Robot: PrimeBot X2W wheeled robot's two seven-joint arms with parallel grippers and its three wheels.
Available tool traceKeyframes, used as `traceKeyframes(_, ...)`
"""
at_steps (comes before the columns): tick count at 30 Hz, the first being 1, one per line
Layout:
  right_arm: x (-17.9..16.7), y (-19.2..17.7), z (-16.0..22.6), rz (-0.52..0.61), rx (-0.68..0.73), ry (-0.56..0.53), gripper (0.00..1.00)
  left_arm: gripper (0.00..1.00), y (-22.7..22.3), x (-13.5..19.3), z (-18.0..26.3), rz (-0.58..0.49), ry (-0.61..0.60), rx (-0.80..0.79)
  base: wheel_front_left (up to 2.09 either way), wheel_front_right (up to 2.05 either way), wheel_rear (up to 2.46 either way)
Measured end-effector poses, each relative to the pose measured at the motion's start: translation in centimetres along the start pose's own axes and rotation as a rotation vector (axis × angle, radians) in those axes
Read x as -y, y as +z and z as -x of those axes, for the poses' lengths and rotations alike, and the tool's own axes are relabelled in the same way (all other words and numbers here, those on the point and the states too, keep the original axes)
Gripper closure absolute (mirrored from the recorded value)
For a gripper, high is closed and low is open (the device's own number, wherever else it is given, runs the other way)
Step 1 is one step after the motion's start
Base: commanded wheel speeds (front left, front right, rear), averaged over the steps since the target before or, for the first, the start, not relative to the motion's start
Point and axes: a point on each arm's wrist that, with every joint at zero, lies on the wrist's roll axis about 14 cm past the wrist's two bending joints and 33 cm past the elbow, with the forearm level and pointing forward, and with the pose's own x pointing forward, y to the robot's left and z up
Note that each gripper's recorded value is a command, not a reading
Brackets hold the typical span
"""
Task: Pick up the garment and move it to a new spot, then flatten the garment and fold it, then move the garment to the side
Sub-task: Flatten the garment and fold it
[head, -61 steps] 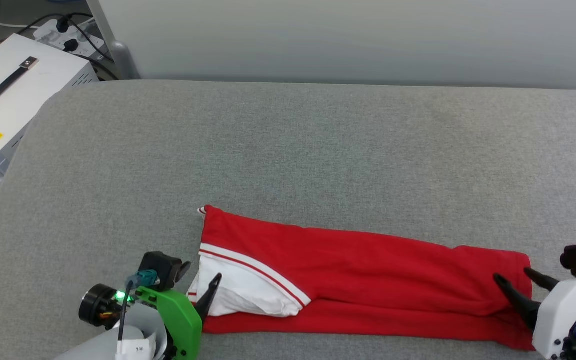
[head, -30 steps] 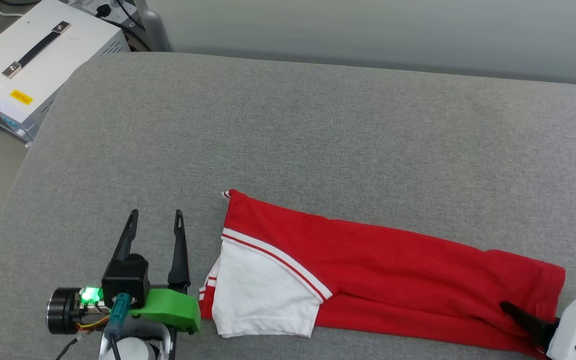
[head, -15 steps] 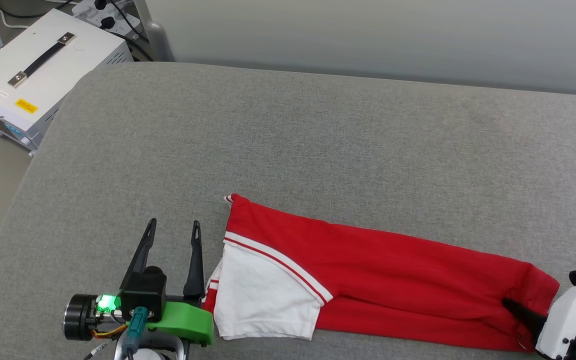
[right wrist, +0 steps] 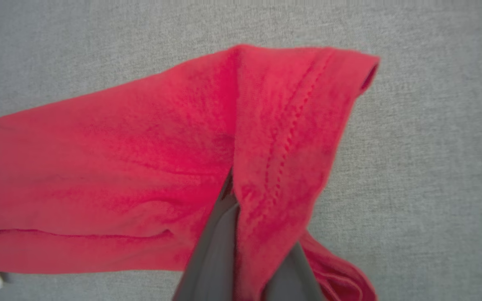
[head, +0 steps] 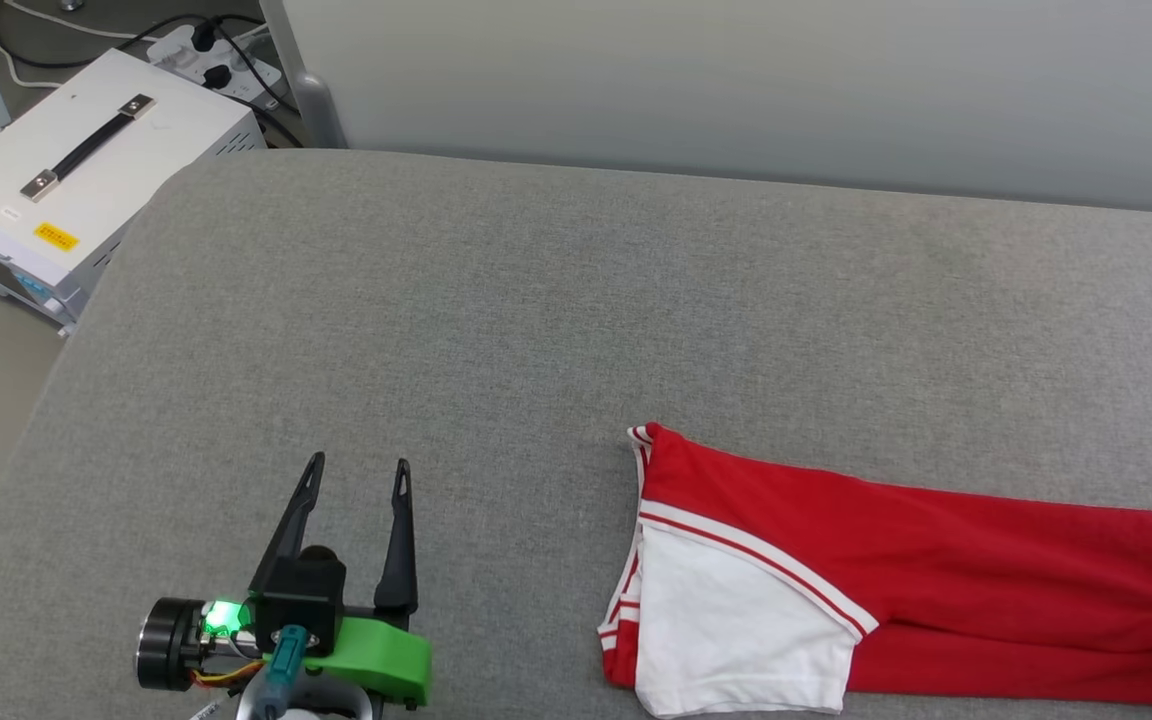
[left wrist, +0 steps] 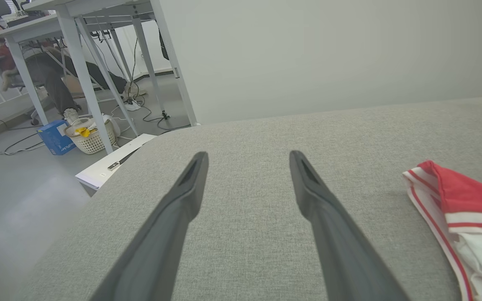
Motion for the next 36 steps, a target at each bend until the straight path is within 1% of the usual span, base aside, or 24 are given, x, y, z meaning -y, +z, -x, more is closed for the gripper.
traceKeyframes(4, -1.6, 0.3, 0.5, 0.031, 0.003, 0.052, 1.0, 0.0, 0.1, 0.1, 0.1, 0.008, -0.002, 0.004, 0.0, 0.0, 0.0)
traceKeyframes(7, -4.1, 0.7, 1.1, 0.066, 0.02, 0.128, 1.0, 0.0, 0.0, 0.2, 0.3, 0.012, -0.009, 0.001, 0.0, 0.0, 0.0)
traceKeyframes(13, -10.9, 1.7, 2.5, 0.185, 0.04, 0.314, 1.0, 0.0, 0.0, 0.3, 0.4, 0.013, -0.014, 0.001, 0.0, 0.0, 0.0)
traceKeyframes(17, -15.1, 0.1, 2.7, 0.292, -0.009, 0.405, 1.0, 0.0, -0.1, 0.3, 0.3, 0.024, -0.008, -0.003, 0.0, 0.0, 0.0)
traceKeyframes(23, -21.9, -1.4, 2.3, 0.393, -0.045, 0.549, 1.0, 0.0, -0.4, -0.2, 0.3, 0.026, 0.007, -0.014, 0.0, 0.0, 0.0)
traceKeyframes(26, -24.5, -1.9, 1.8, 0.447, -0.054, 0.591, 1.0, 0.0, -0.7, -0.4, 0.2, 0.024, 0.018, -0.023, 0.0, 0.0, 0.0)
traceKeyframes(29, -26.3, -2.4, 0.9, 0.509, -0.065, 0.607, 1.0, 0.0, -0.9, -0.6, 0.0, 0.025, 0.022, -0.029, 0.0, 0.0, 0.0)
traceKeyframes(32, -28.1, -3.1, -0.2, 0.531, -0.086, 0.627, 1.0, 0.0, -1.1, -0.6, -0.2, 0.03, 0.027, -0.033, 0.0, 0.0, 0.0)
traceKeyframes(34, -28.8, -3.6, -1.0, 0.546, -0.104, 0.63, 1.0, 0.0, -1.2, -0.5, -0.4, 0.026, 0.025, -0.036, 0.0, 0.0, 0.0)
traceKeyframes(36, -29.0, -4.0, -2.1, 0.584, -0.113, 0.609, 1.0, 0.0, -1.3, -0.5, -0.7, 0.027, 0.025, -0.038, 0.0, 0.0, 0.0)
